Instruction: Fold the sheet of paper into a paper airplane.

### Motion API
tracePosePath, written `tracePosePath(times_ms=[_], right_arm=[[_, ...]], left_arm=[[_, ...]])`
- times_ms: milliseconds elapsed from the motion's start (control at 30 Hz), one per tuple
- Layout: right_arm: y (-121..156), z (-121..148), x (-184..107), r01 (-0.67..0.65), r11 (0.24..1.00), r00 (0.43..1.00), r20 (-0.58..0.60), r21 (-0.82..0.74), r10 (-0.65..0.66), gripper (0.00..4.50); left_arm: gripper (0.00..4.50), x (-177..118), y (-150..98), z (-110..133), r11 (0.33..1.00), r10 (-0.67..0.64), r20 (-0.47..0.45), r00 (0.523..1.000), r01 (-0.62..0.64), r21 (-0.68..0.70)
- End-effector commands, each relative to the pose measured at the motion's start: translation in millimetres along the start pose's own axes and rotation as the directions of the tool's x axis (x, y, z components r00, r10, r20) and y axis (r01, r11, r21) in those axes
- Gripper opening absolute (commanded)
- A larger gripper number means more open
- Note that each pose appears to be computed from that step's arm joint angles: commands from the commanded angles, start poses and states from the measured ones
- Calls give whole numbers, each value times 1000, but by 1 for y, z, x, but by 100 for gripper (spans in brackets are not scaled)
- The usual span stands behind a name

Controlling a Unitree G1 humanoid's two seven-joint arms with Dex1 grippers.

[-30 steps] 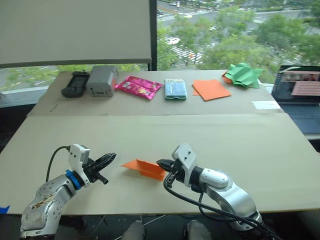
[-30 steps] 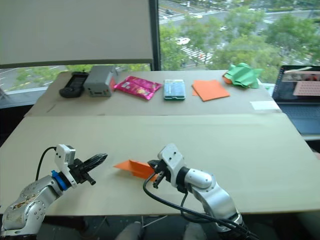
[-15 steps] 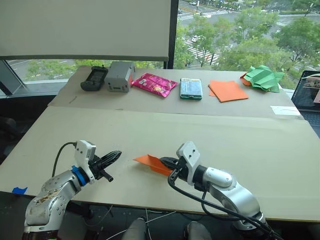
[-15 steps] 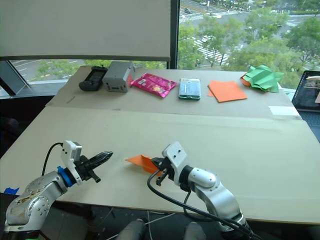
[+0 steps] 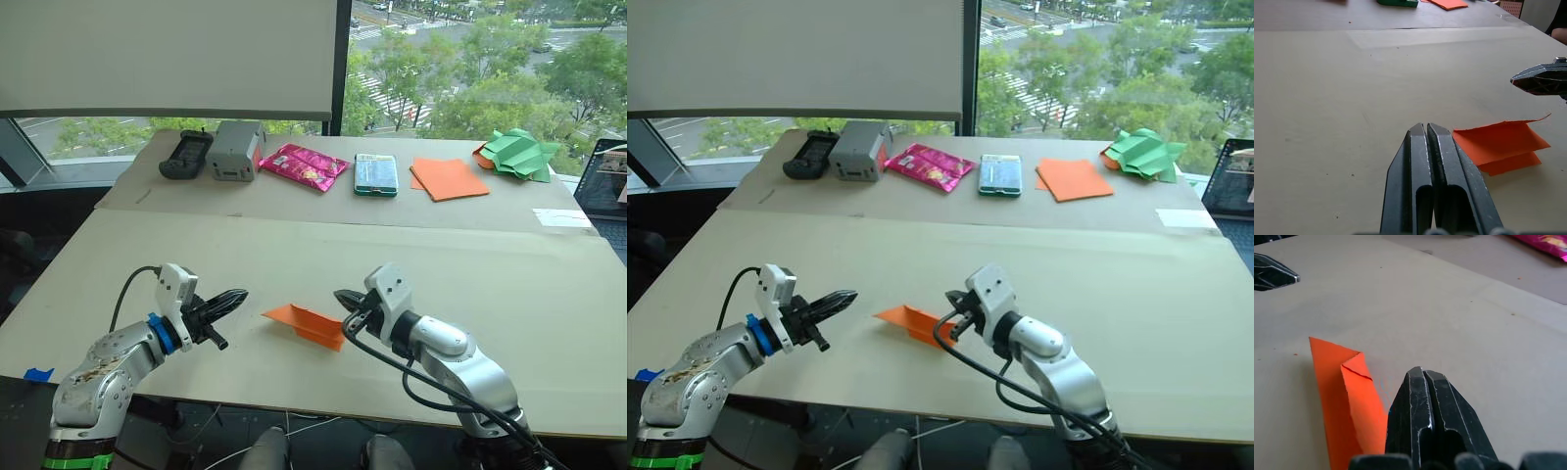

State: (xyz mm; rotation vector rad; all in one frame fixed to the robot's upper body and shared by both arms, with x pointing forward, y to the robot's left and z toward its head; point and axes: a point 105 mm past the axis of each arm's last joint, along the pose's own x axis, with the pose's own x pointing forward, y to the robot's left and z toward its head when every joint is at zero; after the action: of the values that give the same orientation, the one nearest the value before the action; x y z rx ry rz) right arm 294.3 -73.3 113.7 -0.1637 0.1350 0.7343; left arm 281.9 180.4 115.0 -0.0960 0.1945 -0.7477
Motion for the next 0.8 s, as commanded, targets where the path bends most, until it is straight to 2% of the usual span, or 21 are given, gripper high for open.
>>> tracePosePath(times_ms=[33, 133, 433, 600, 700, 800], right_arm=[[-2, 11, -1, 14, 1000, 998, 64, 10, -15, 2], [2, 13, 1, 3, 999, 998, 55, -44, 0, 2], [15, 18, 0, -60, 996, 995, 79, -68, 65, 2], [34, 30, -10, -184, 979, 973, 124, -86, 194, 2], [48, 30, -22, -291, 952, 948, 109, -90, 300, 2], [55, 28, -30, -332, 939, 936, 90, -87, 339, 2]], left_arm=[[12, 2, -5, 12, 999, -26, 32, 999, 26, 27], [12, 4, -7, 11, 999, -39, 28, 999, 39, 28], [12, 3, -6, 5, 999, -48, 17, 999, 47, 25], [12, -8, -11, 2, 994, -106, -36, 994, 107, 34], [12, -20, -16, 0, 987, -147, -96, 984, 152, 45], [12, -28, -19, 3, 984, -160, -115, 980, 167, 55]])
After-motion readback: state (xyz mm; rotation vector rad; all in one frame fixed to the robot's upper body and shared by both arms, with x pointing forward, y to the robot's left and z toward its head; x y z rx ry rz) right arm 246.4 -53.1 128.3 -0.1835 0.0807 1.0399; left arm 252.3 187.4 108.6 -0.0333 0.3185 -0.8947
